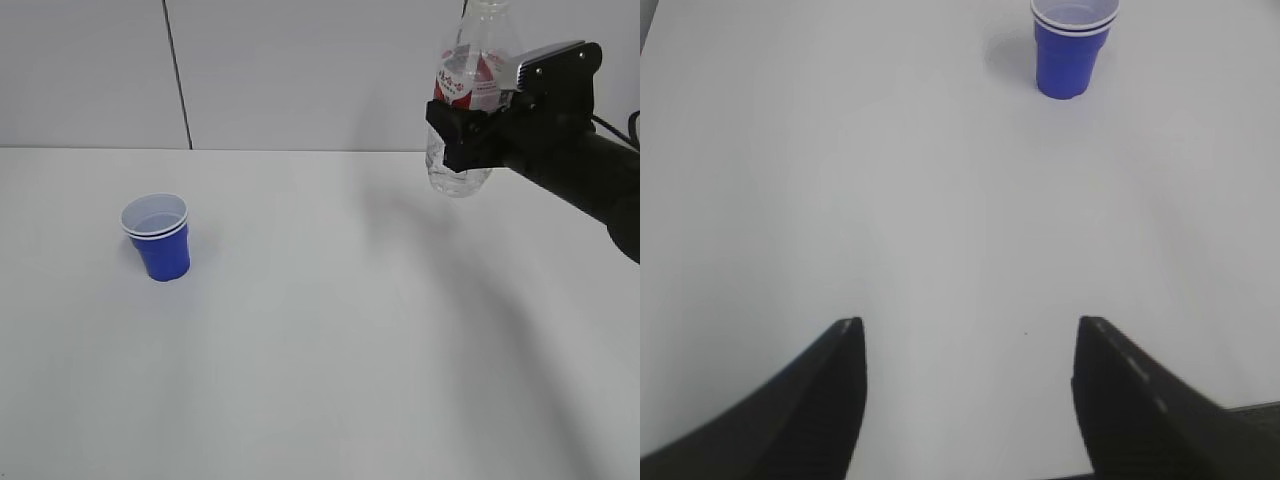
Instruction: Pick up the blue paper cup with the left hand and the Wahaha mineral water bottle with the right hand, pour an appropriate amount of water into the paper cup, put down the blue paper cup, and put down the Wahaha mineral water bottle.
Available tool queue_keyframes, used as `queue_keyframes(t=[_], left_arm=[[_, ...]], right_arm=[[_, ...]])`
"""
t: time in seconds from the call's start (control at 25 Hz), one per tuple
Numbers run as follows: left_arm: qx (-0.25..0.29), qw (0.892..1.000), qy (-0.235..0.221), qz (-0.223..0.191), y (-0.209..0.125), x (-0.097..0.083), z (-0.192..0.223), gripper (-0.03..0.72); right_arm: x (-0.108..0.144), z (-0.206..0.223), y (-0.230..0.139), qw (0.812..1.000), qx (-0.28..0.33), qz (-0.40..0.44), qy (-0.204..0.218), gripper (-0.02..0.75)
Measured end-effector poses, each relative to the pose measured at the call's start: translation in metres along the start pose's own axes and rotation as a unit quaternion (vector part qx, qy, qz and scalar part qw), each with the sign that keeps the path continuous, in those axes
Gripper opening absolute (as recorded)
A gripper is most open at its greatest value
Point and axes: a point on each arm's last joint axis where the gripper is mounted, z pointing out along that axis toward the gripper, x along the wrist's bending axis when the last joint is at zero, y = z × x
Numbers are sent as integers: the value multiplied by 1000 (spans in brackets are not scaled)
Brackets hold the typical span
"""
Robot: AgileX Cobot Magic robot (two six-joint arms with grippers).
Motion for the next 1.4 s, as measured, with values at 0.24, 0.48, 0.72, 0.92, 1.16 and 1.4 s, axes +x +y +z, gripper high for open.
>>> queue_keyframes(t=[0.24, 0.48, 0.72, 0.92, 1.16, 1.4], left_arm=[[0, 1000, 0, 0, 0, 0, 0, 463], [0, 1000, 0, 0, 0, 0, 0, 461], [0, 1000, 0, 0, 0, 0, 0, 458], [0, 1000, 0, 0, 0, 0, 0, 458], [0, 1000, 0, 0, 0, 0, 0, 458], [0, 1000, 0, 0, 0, 0, 0, 458]], right_arm=[[-3, 4, -26, 994, 42, 94, -33, 484], [-3, 3, -36, 989, 86, 114, -42, 484], [1, 5, -60, 986, 118, 116, -38, 484], [6, 8, -79, 990, 106, 93, -26, 484], [8, 12, -88, 994, 78, 78, -21, 484], [9, 13, -93, 995, 56, 80, -20, 484]])
